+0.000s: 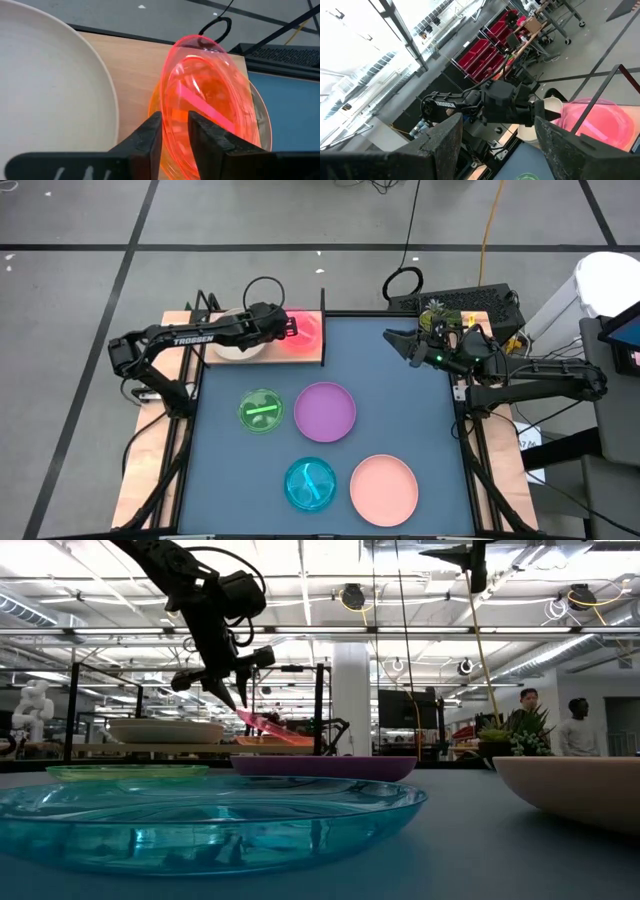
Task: Place and stack plates onto a shelf
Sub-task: Stack the pink plate on top of the orange plate on the shelf
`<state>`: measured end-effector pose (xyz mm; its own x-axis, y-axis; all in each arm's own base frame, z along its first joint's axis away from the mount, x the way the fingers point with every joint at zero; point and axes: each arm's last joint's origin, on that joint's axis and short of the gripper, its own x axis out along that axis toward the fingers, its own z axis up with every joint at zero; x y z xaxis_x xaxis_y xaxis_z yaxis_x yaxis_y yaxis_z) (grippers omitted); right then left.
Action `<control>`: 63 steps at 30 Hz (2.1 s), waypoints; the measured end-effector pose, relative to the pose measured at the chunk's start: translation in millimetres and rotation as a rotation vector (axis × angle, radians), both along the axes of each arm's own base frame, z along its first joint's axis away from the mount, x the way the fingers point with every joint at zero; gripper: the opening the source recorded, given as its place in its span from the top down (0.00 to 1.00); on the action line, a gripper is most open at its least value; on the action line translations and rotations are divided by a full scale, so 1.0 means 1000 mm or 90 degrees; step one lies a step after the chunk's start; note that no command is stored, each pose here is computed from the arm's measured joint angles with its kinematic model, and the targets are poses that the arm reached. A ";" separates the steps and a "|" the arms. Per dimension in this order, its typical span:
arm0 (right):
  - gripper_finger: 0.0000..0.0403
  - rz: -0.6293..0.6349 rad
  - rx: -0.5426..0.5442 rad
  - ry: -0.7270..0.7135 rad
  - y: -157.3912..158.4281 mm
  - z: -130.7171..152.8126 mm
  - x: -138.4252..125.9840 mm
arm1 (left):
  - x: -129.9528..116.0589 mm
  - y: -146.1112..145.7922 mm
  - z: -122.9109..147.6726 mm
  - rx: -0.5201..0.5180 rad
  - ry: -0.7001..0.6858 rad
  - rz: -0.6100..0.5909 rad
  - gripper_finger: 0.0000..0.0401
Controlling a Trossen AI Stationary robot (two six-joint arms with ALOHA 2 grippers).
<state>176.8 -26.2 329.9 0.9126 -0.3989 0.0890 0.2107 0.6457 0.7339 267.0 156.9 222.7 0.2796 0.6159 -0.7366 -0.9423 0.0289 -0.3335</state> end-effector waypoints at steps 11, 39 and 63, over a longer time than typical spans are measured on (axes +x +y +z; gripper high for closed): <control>0.43 -0.078 0.134 0.146 -0.012 -0.032 0.001 | -0.010 -0.005 0.010 0.012 0.042 -0.022 0.72; 0.95 -0.082 0.202 0.224 -0.108 -0.149 0.099 | -0.035 -0.087 0.094 0.083 -0.126 -0.364 0.66; 1.00 -0.078 0.311 0.214 -0.142 -0.191 0.135 | -0.039 -0.148 0.081 0.028 -0.018 -0.483 0.66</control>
<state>311.8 -168.0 139.0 0.8038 -0.4255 -0.4158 0.5337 0.2070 0.8199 228.0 9.0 303.4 0.6569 0.2754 -0.7018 -0.6494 0.6797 -0.3411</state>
